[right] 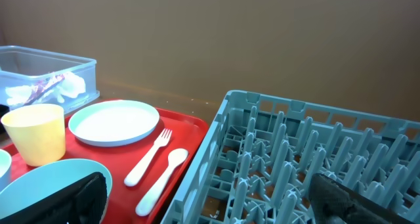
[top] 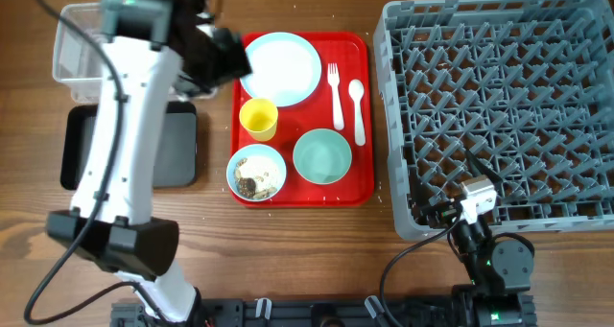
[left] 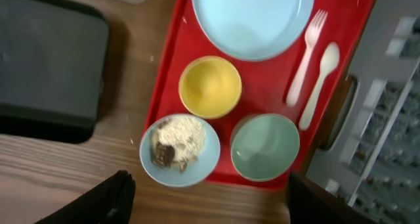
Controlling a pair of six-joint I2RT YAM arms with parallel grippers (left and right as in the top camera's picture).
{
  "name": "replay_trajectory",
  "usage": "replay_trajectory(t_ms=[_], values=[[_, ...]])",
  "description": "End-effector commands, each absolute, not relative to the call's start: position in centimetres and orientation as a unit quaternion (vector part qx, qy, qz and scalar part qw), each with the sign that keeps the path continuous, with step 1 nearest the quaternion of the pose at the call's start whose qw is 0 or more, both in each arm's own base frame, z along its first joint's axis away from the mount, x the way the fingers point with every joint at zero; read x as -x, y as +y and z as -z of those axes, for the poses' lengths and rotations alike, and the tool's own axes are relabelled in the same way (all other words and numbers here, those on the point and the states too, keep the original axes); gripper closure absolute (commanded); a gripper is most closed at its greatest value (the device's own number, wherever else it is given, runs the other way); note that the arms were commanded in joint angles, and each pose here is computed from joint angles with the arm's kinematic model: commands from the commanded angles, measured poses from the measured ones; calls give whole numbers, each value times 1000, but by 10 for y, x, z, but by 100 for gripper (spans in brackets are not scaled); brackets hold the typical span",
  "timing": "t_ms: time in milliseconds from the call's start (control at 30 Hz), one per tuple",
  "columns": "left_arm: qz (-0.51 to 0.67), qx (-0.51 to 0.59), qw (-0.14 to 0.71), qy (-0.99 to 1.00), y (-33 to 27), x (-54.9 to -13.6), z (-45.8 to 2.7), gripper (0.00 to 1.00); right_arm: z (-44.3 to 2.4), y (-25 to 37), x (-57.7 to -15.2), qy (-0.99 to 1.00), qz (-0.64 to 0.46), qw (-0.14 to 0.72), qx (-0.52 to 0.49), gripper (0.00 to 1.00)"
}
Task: Sort waste into correct bins and load items into the dishwasher rack
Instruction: 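Grasp the red snack wrapper with the left gripper, drop it in the clear bin, then grasp the bowl of food scraps with the left gripper and lift it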
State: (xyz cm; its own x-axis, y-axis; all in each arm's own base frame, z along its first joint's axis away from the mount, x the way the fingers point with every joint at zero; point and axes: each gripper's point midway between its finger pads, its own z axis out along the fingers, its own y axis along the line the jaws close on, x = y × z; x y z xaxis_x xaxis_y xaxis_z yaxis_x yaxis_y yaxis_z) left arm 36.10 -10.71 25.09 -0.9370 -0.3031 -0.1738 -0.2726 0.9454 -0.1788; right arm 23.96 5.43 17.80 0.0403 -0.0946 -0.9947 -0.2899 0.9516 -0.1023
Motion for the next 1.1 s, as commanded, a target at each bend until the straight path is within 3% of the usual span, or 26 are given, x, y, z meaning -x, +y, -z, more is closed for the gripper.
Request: replay_trajectory(t_ms=[0,200,433,733,1067], values=[[10,157,68,985,-127,-342,-216,32,-180,55,-239,685,-70,710,145,0],[-23,123,30,992,-163,-316,-138,31,-180,55,-239,685,-70,710,145,0],[-18,129,5,991,-164,-301,-70,38,-180,55,-239,685,-70,710,145,0],[-7,115,20,993,-165,-305,-45,44,-180,55,-239,685,-70,710,145,0],[-5,95,23,995,-165,-304,-36,66,-180,55,-239,685,-70,710,144,0]])
